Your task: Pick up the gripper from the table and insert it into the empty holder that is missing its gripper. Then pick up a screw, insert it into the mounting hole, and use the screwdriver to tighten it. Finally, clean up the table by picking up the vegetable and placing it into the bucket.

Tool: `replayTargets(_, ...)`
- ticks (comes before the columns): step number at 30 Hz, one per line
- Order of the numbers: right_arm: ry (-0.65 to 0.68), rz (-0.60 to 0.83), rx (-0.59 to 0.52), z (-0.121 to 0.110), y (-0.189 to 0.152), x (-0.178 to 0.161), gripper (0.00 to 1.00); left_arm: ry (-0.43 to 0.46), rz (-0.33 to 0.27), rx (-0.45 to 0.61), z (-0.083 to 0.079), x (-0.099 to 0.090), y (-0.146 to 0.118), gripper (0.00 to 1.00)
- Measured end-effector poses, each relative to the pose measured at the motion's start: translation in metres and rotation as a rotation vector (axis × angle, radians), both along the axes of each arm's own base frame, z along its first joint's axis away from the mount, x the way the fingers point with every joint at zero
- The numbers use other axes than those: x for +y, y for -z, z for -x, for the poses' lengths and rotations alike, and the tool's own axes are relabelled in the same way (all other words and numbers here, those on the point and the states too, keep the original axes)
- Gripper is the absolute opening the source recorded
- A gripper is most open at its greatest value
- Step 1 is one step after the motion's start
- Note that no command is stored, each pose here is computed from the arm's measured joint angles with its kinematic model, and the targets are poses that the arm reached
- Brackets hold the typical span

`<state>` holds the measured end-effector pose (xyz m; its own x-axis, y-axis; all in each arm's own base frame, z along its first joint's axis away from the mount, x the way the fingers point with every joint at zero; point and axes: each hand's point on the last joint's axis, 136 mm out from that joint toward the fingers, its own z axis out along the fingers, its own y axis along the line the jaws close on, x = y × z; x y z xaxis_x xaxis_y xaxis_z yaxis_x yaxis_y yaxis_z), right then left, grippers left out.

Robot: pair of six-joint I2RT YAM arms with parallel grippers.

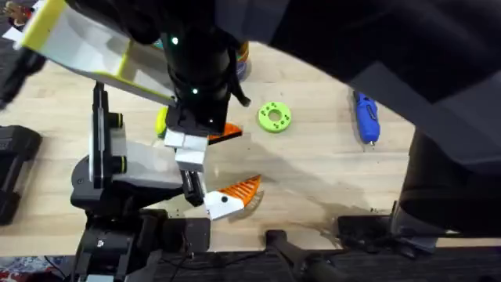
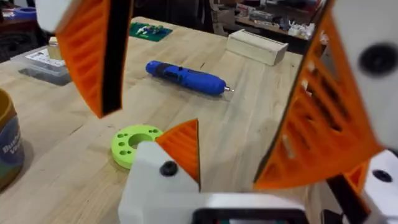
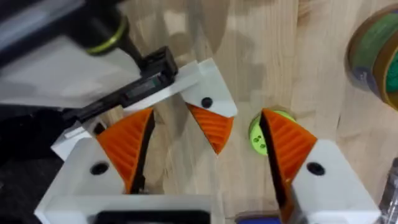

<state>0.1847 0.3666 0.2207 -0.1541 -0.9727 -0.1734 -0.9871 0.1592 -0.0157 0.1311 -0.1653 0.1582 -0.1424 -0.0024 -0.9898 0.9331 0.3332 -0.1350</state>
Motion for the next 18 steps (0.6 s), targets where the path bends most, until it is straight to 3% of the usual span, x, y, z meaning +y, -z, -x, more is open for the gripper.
replayTargets(18,0.020,-0.209,-0.096,0.013,-0.094,-0.038,0.995,0.000,0.000,0.000,0.000,0.000,0.000,0.986)
